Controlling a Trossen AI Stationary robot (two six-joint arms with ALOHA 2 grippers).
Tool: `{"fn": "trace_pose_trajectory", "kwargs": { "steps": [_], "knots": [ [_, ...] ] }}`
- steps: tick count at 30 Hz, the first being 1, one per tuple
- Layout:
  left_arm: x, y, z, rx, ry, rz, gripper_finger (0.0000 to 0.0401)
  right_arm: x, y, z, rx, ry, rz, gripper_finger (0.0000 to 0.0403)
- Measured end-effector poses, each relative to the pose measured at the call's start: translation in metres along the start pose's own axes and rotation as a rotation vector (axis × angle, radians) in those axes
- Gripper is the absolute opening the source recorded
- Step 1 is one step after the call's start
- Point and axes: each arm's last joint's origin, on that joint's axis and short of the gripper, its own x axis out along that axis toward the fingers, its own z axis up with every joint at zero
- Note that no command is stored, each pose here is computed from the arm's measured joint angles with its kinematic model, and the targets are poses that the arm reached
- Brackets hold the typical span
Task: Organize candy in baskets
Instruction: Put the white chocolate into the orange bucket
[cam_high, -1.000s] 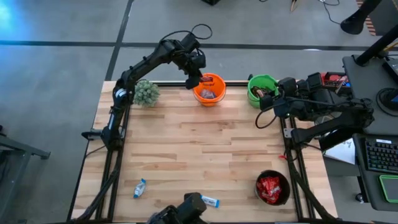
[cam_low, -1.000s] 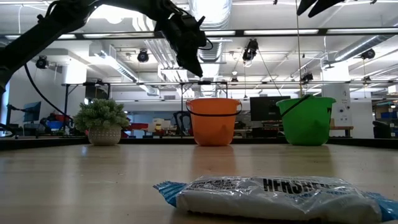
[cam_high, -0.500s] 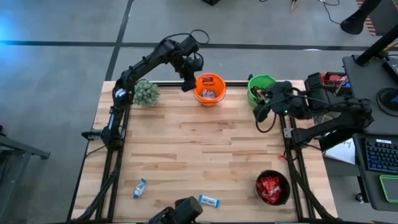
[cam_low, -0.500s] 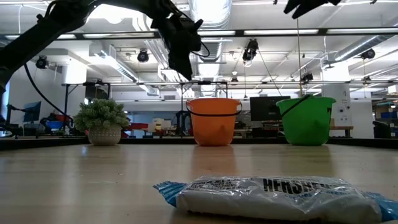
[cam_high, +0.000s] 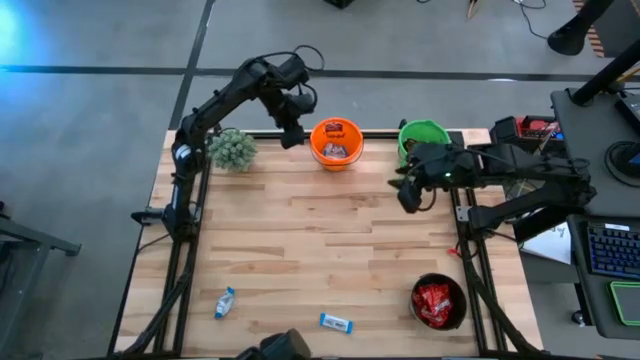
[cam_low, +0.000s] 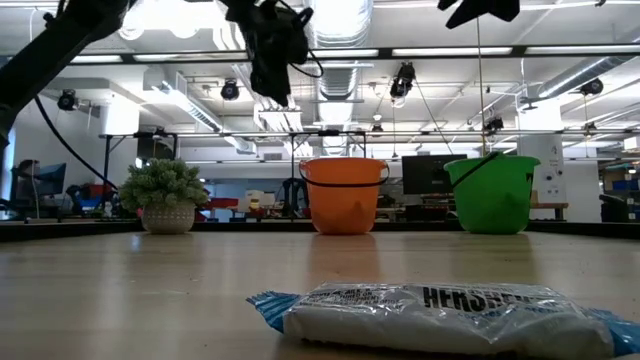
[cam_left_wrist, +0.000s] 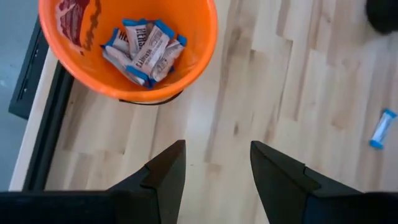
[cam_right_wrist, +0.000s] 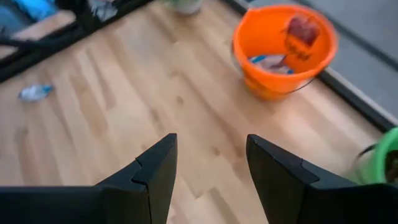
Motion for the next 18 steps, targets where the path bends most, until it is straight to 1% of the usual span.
{"fn": "trace_pose_trajectory", "kwargs": {
  "steps": [3,7,10,13,18],
  "knots": [
    [-0.013,-0.006,-0.003,-0.028,-0.031,0.003,0.0162,0.013,0.006,0.0,-0.017,0.056,0.027,0.0182],
    [-0.03,-0.015,-0.008,-0.071,-0.068,0.015,0.0162,0.034,0.015,0.0,-0.076,0.125,0.056,0.0182],
    [-0.044,-0.021,-0.014,-0.093,-0.095,0.045,0.0162,0.051,0.024,0.001,-0.09,0.159,0.098,0.0182],
    [-0.06,-0.029,-0.02,-0.088,-0.13,0.073,0.0162,0.067,0.036,0.0,-0.098,0.197,0.159,0.0183],
    [-0.082,-0.042,-0.03,-0.057,-0.183,0.089,0.0162,0.09,0.054,-0.003,-0.144,0.199,0.197,0.0182]
  ]
}}
